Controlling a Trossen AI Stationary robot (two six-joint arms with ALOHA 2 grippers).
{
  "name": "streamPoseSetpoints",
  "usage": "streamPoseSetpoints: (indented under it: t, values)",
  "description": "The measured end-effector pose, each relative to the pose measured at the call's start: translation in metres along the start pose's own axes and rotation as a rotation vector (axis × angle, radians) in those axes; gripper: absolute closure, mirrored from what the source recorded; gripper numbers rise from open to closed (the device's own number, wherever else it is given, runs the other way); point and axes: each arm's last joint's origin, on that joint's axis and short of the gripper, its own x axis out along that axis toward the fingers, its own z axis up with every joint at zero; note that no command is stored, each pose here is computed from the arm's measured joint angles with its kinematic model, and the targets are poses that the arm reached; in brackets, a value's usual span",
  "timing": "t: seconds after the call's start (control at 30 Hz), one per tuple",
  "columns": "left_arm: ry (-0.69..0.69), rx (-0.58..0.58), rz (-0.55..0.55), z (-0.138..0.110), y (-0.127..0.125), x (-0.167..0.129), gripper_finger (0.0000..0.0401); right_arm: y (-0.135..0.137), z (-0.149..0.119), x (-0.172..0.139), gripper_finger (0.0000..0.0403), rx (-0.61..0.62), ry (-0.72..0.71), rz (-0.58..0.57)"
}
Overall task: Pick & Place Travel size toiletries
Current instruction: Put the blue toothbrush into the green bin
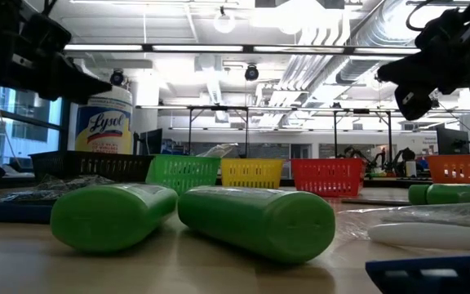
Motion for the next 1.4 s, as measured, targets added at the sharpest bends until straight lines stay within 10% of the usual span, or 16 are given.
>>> streamPoseSetpoints:
  t: [1.0,1.4]
  values:
    - [-0.08,0.059,0.129,0.009,0.004,0.0,0.0401,-0.003,-0.006,0.006,0.0399,-0.073,0.054,-0.059]
    - [-0.073,0.058,0.129,0.009,0.004,0.0,0.0401,0.026,0.047,0.029,0.0399,-0.161,0.1,-0.001]
